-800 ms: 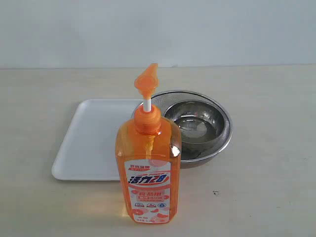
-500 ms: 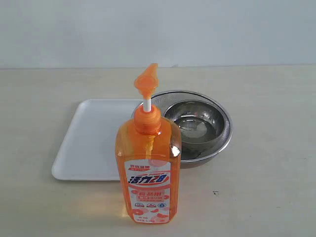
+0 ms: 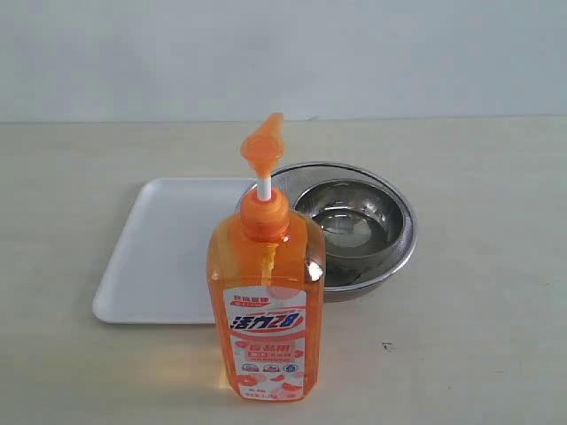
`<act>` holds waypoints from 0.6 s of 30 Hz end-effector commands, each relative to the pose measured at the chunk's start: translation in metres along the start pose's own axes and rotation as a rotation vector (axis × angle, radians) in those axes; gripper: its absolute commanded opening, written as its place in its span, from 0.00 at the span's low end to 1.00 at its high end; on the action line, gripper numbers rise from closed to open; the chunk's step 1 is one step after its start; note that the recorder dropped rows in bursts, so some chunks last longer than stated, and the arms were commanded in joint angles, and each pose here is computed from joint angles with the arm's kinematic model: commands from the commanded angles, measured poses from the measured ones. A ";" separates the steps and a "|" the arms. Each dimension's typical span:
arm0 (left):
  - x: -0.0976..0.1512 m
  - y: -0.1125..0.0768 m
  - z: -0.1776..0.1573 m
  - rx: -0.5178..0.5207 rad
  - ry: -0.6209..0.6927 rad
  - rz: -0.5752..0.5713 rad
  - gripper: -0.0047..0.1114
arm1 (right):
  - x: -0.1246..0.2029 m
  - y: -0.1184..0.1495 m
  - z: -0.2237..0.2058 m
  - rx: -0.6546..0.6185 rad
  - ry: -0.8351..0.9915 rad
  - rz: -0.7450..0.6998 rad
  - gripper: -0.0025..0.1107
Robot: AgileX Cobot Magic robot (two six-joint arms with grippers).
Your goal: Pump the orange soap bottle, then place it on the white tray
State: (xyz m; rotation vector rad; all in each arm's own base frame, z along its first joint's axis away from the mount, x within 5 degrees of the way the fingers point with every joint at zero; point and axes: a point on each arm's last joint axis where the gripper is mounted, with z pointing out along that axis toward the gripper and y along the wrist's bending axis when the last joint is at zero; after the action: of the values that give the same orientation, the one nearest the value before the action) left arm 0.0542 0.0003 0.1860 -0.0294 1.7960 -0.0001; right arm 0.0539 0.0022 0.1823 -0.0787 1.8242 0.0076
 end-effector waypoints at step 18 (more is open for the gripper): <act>-0.003 -0.002 0.000 0.025 -0.040 -0.138 0.08 | -0.001 0.000 0.000 -0.004 -0.014 0.000 0.02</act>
State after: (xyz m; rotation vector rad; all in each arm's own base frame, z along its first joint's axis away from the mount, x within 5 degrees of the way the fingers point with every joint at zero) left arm 0.0543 -0.0003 0.1860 -0.0553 1.7951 -0.0301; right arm 0.0539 0.0022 0.1823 -0.0787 1.8242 0.0076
